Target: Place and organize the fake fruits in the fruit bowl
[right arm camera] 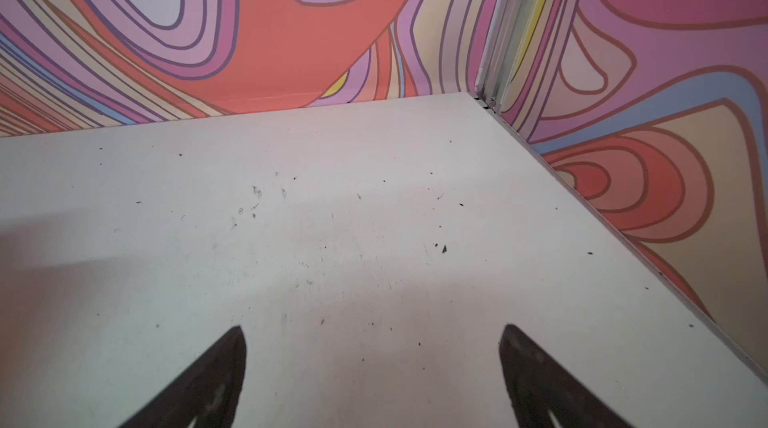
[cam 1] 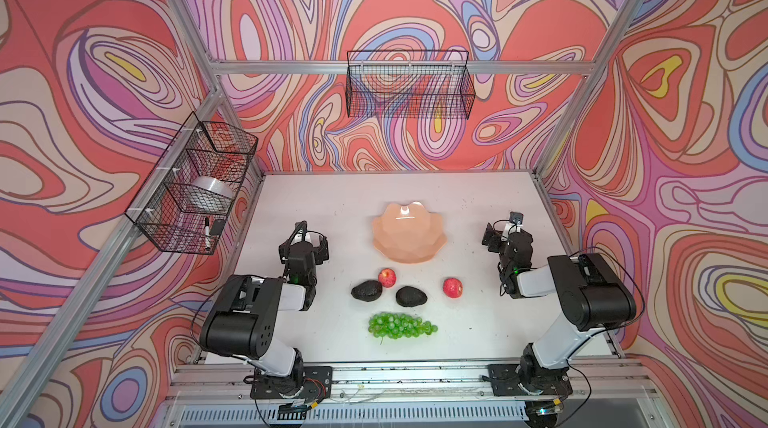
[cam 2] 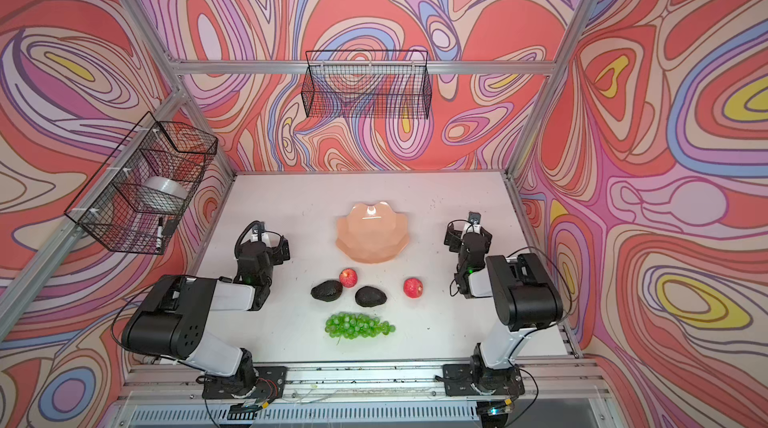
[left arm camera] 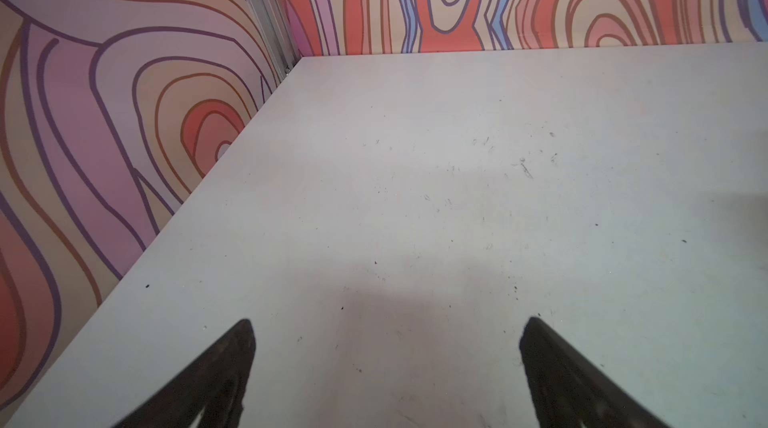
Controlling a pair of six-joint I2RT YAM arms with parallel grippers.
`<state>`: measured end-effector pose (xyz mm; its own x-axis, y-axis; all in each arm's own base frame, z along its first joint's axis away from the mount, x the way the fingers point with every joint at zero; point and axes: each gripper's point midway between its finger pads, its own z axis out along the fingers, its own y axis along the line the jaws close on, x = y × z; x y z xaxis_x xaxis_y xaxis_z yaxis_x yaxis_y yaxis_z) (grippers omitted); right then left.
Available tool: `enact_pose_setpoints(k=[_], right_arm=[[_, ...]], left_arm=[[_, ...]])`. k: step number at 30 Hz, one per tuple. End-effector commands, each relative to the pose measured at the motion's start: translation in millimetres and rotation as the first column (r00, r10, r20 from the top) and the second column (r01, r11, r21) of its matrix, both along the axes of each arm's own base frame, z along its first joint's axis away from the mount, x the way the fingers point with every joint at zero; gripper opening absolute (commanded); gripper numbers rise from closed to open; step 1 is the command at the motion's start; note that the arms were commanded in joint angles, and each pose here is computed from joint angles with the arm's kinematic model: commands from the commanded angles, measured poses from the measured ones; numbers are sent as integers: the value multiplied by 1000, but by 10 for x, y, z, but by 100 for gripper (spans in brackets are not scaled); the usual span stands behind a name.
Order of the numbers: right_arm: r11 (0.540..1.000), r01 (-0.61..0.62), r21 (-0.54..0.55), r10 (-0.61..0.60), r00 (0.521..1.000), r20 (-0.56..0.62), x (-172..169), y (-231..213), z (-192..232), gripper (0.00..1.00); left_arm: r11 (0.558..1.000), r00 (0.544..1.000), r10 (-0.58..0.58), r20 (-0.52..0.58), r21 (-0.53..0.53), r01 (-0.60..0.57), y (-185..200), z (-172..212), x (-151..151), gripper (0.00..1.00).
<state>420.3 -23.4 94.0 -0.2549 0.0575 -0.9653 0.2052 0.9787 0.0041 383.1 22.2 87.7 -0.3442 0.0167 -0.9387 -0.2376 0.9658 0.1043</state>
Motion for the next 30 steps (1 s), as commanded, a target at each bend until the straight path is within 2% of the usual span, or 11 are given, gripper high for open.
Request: enact_pose_setpoints(k=[1, 30], right_arm=[[1000, -9, -2, 9, 1000, 6, 38, 21, 25, 98], [1000, -6, -4, 6, 1000, 9, 32, 15, 28, 98]], left_arm=[[1000, 1000, -6, 28, 9, 6, 6, 71, 34, 100], [1000, 1000, -8, 25, 7, 8, 3, 67, 33, 100]])
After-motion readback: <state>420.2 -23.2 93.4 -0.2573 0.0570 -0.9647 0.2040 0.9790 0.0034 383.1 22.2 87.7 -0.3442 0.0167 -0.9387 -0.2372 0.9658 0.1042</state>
